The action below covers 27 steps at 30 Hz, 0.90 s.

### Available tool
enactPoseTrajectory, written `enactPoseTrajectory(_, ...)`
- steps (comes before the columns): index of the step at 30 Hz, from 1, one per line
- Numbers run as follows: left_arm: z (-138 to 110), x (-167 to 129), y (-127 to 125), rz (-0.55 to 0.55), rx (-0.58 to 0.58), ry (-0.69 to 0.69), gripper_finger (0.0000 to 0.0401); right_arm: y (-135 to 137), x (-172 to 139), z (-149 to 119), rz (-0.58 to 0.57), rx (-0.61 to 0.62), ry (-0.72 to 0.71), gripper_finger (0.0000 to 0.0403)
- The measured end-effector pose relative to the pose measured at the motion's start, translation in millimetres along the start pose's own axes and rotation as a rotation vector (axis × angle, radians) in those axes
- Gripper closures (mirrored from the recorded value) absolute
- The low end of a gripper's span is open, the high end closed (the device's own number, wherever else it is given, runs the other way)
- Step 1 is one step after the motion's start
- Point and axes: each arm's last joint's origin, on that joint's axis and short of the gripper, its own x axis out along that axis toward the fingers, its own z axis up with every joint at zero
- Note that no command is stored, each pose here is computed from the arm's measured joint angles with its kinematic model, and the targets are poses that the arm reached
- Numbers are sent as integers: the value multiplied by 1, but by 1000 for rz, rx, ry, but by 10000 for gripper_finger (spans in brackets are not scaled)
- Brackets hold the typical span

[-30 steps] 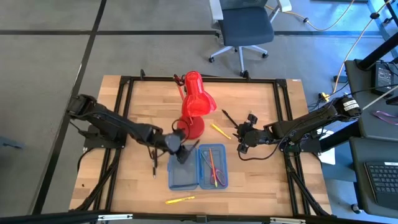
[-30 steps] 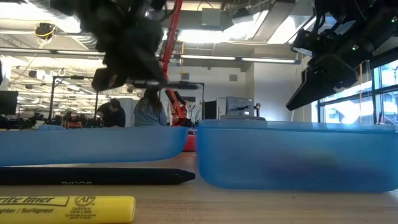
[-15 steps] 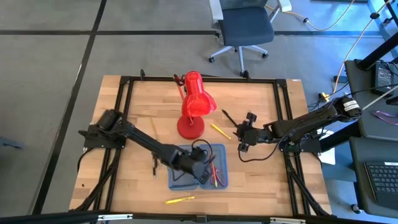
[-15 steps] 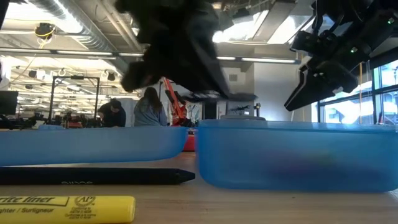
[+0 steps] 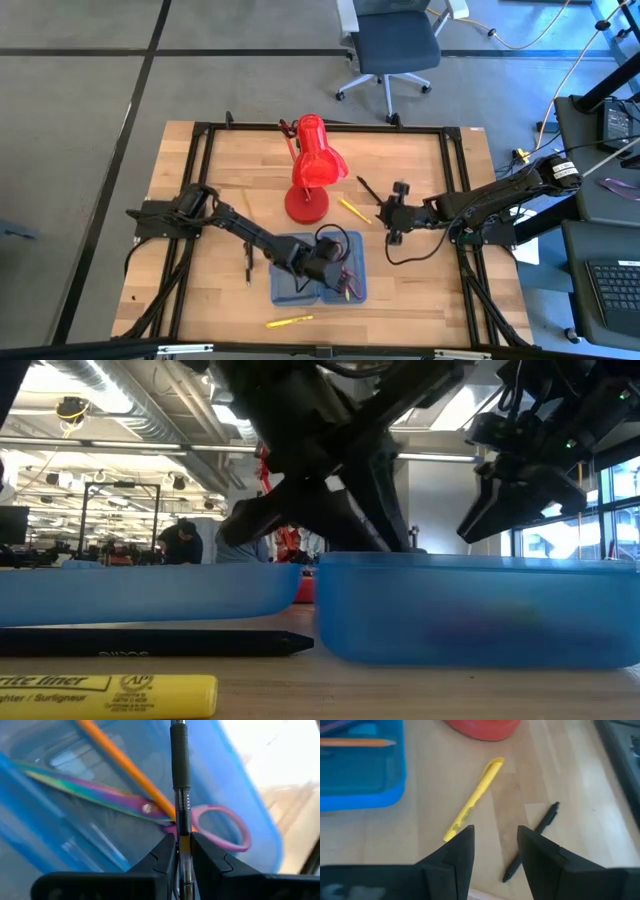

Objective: Pick & place school supplies into a supply box
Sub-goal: Put the black pen into the blue supply box

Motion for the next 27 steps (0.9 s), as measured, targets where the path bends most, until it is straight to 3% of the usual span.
enactPoseTrajectory(10,2,0,1,8,-22,-37,330,3,0,-4,96,-17,39,250)
enactPoseTrajectory(18,11,2,3,8,-34,-17,287,3,0,-5,99,-22,53,250)
enactPoseTrajectory(23,23,-27,-3,0,3,-63,263,3,0,-5,98,-23,58,250)
enactPoseTrajectory(27,23,-55,3,102,-28,-100,256,2,0,-6,98,-23,59,250)
